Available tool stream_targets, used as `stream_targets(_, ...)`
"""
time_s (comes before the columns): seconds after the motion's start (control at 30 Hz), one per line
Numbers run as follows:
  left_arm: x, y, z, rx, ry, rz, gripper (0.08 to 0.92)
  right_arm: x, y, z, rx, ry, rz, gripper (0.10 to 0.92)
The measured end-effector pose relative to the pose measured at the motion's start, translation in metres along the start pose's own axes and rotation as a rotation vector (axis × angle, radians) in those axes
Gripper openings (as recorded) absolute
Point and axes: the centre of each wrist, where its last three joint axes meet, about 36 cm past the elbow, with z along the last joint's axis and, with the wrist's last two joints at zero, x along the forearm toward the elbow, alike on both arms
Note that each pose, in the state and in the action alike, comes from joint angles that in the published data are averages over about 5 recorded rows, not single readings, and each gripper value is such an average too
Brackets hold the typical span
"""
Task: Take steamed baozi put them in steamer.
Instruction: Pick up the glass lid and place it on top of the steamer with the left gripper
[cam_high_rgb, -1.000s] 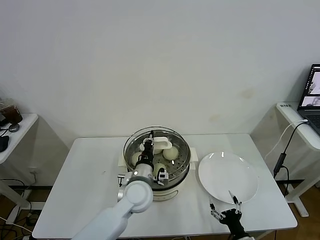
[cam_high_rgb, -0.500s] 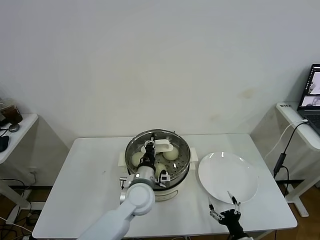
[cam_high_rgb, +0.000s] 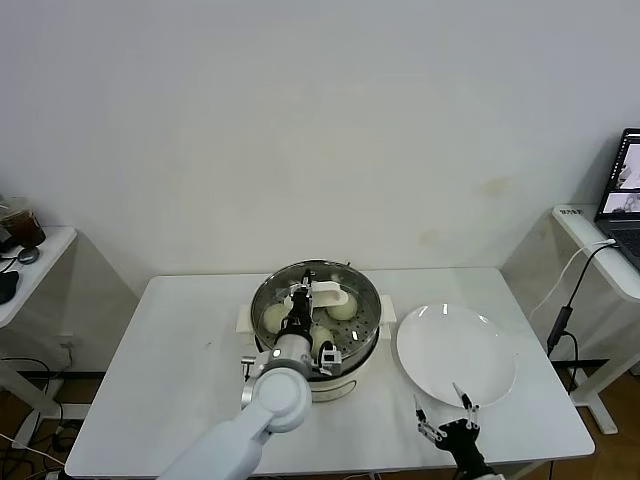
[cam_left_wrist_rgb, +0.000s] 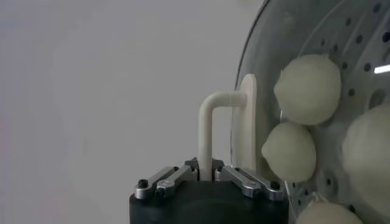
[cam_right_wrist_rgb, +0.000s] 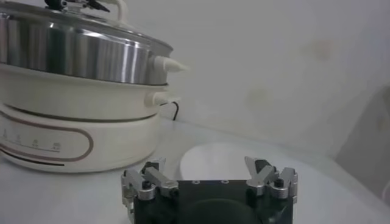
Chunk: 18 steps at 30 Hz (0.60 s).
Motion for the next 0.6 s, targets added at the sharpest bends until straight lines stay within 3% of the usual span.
stream_targets(0.6,-0.0003,-0.0043,0.0021,0.001,-0.007,-0.006,0.174,-0.0003,0.0021,0.0007,0.001,0.001,-0.009,0.823)
